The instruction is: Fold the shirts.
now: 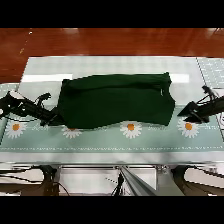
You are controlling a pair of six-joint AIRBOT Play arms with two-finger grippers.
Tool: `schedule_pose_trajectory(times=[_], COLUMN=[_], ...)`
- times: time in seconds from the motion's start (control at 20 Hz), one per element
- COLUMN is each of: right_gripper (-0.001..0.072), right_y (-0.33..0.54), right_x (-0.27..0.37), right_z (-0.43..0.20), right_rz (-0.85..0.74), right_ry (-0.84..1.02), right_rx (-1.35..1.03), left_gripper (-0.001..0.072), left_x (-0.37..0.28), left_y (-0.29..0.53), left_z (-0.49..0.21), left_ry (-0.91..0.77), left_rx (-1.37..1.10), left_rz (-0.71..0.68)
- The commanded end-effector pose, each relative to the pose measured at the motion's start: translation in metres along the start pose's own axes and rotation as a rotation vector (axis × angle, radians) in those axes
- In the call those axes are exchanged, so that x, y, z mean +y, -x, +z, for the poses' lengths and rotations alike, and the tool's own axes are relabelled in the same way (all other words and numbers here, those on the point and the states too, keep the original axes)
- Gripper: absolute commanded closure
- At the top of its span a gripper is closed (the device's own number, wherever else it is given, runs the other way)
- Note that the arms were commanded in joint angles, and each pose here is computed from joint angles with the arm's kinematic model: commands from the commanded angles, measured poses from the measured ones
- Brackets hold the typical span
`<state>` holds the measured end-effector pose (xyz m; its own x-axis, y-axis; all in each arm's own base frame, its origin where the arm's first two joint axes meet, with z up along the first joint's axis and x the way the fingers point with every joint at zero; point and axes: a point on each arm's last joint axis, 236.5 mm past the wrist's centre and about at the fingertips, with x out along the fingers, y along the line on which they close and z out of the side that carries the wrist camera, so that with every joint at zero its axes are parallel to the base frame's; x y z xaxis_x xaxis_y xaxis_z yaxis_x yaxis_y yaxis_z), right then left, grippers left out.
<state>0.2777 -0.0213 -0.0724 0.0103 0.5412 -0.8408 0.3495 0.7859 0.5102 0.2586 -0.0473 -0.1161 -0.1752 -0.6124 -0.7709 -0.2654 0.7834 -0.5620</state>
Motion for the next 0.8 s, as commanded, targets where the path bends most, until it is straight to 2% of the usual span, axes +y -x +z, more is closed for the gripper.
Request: schedule_pose_trajectory(times=[0.0, 0.25, 0.3, 0.4, 0.45, 0.5, 0.6, 0.75], right_gripper=[0.0170, 0.0176, 0.0232, 0.0543, 0.0654, 0.0681, 0.0682, 0.0682], right_y=[-0.039, -0.069, -0.071, -0.071, -0.068, -0.063, -0.038, 0.044], right_x=[0.026, 0.035, 0.041, 0.055, 0.063, 0.070, 0.089, 0.143], right_z=[-0.005, -0.007, -0.006, -0.004, -0.006, -0.006, -0.002, 0.018], right_rz=[0.077, -0.006, 0.004, 0.058, 0.090, 0.104, 0.118, 0.116], right_ry=[0.011, 0.029, 0.030, 0.012, 0.023, 0.057, 0.153, 0.394], right_rx=[-0.017, -0.023, -0.029, -0.035, -0.026, -0.020, -0.052, -0.274], left_gripper=[0.0680, 0.0680, 0.0680, 0.0680, 0.0680, 0.0681, 0.0681, 0.0682], left_x=[-0.005, -0.019, -0.022, -0.030, -0.034, -0.039, -0.063, -0.120], left_y=[0.003, 0.015, 0.019, 0.028, 0.033, 0.041, 0.068, 0.145], left_z=[-0.003, 0.015, 0.020, 0.032, 0.038, 0.045, 0.059, 0.072], left_ry=[-0.019, -0.053, -0.057, -0.070, -0.079, -0.093, -0.157, -0.328], left_rx=[0.008, -0.049, -0.068, -0.111, -0.128, -0.155, -0.246, -0.469], left_rz=[-0.020, -0.050, -0.056, -0.068, -0.072, -0.078, -0.103, -0.100])
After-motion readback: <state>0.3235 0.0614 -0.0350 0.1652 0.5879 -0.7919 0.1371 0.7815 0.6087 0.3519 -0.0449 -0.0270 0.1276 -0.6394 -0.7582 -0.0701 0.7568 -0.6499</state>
